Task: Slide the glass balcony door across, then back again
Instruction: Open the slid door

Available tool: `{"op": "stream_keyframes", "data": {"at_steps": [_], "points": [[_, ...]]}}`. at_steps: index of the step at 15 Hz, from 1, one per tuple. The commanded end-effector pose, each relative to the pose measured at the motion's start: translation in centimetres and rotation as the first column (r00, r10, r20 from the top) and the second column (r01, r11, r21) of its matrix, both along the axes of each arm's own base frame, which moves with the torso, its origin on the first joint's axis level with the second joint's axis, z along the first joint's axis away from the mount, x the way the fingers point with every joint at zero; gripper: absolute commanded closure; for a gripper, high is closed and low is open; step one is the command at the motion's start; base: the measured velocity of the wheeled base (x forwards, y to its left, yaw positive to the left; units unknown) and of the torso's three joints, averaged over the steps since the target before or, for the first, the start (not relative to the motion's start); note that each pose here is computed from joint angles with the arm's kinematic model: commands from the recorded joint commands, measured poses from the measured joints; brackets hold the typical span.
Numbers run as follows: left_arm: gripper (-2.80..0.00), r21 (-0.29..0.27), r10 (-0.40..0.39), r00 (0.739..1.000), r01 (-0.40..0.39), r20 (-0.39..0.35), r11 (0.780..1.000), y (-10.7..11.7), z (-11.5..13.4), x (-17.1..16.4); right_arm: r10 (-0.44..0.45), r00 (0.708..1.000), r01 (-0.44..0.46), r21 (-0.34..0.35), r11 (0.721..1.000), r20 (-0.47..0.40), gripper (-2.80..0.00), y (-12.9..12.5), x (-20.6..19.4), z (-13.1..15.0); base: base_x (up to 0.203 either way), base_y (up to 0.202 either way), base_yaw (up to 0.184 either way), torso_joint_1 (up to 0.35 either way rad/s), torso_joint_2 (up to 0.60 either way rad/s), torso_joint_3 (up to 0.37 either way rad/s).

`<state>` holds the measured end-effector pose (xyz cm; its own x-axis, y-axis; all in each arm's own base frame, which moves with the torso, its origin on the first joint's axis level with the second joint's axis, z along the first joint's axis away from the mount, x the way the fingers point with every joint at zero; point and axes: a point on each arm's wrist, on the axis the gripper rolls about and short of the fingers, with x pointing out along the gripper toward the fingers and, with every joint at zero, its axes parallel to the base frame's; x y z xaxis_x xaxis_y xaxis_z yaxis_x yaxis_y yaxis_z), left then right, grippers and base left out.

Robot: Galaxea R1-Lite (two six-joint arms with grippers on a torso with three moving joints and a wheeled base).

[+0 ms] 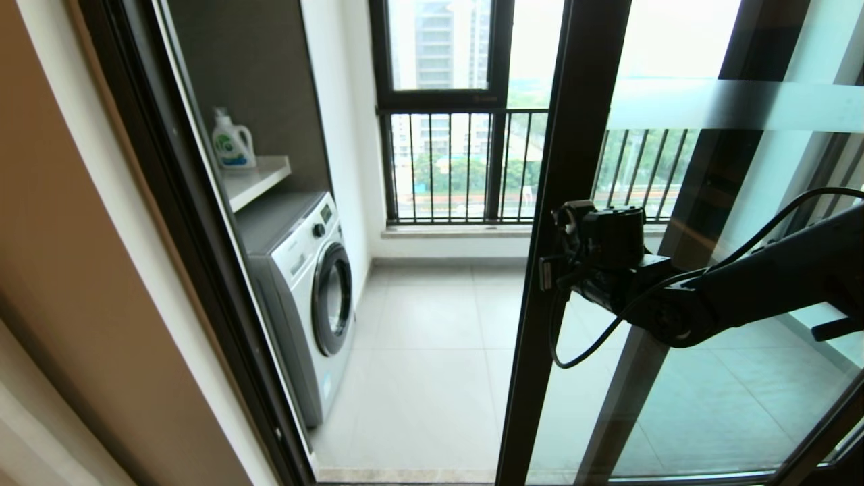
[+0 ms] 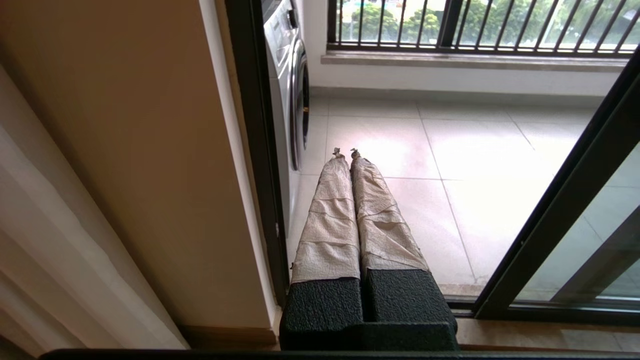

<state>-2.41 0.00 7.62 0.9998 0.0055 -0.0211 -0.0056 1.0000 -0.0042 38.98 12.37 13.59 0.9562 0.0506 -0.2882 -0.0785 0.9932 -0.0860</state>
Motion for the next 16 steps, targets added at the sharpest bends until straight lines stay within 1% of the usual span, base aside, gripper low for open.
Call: {"op": "stream_keyframes", "data": {"at_steps": [1,5,9,14,16], "points": [[0.00,0.000,0.001,1.000,-0.001,-0.002,1.000,0.0,0.0,0.0,-0.012,1.000,0.012,0.006,1.000,0.025,0.00,-0.9,-0.2,0.8,0.000,0.000,0.000,0.000,0.00,0.000],[0.00,0.000,0.001,1.000,-0.001,-0.002,1.000,0.0,0.0,0.0,-0.039,0.998,0.040,0.000,0.999,0.040,0.00,-2.2,-0.3,0.4,0.000,0.000,0.000,0.000,0.00,0.000],[0.00,0.000,0.001,1.000,-0.001,-0.001,1.000,0.0,0.0,0.0,-0.084,0.995,0.084,0.002,0.996,0.054,0.00,-4.5,-0.2,0.3,0.000,0.000,0.000,0.000,0.00,0.000],[0.00,0.000,0.001,1.000,-0.001,-0.002,1.000,0.0,0.0,0.0,-0.129,0.990,0.129,0.006,0.992,0.053,0.00,-6.8,-0.3,-0.1,0.000,0.000,0.000,0.000,0.00,0.000],[0.00,0.000,0.001,1.000,-0.001,0.000,1.000,0.0,0.0,0.0,-0.128,0.991,0.128,0.008,0.992,0.047,0.00,-7.5,-0.3,-0.3,0.000,0.000,0.000,0.000,0.00,0.000]]}}
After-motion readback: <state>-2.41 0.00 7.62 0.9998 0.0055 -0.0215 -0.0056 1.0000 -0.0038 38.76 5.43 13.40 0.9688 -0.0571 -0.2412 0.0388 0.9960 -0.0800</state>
